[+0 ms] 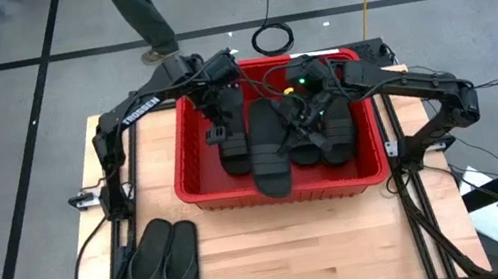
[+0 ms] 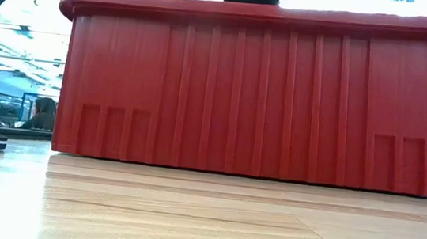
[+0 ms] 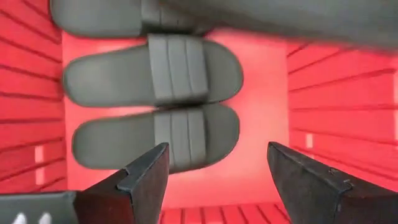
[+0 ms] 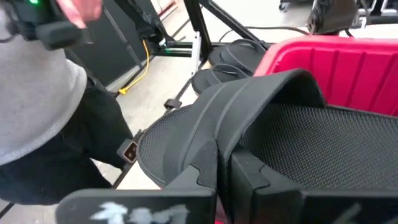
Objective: Pick and place slides into bin
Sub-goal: Put the black slipper into the red organizer bin
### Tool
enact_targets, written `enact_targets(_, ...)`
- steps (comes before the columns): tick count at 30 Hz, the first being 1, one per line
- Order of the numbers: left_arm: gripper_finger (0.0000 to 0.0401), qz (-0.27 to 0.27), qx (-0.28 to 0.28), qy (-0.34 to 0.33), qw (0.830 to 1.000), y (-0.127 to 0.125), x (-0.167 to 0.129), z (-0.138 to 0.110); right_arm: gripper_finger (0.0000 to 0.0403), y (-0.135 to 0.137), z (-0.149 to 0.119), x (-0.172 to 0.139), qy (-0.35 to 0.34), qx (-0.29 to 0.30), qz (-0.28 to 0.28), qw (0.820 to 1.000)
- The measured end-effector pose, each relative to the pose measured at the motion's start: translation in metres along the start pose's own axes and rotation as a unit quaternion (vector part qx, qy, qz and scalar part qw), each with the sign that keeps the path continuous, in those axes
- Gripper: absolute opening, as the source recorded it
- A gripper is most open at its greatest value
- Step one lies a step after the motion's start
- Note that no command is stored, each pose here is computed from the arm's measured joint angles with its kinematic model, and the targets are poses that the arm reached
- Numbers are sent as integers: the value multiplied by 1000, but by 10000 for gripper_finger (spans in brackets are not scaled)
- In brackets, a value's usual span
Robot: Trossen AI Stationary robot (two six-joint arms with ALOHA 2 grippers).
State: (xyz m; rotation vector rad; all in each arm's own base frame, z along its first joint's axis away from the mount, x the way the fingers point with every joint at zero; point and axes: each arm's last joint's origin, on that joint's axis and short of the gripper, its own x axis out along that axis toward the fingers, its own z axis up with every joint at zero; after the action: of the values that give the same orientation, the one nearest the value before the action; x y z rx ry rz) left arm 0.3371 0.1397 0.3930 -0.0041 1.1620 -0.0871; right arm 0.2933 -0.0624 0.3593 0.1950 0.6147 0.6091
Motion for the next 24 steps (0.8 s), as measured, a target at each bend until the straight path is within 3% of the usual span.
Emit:
enact_targets(8,267,22,5,-5,1000,7,-1,-1,2,36,6,-25,-29,-28,7,999)
enact_targets(24,267,30,4,-22,999,8,-1,3,2,55,13,-35,-68,-9,69,995)
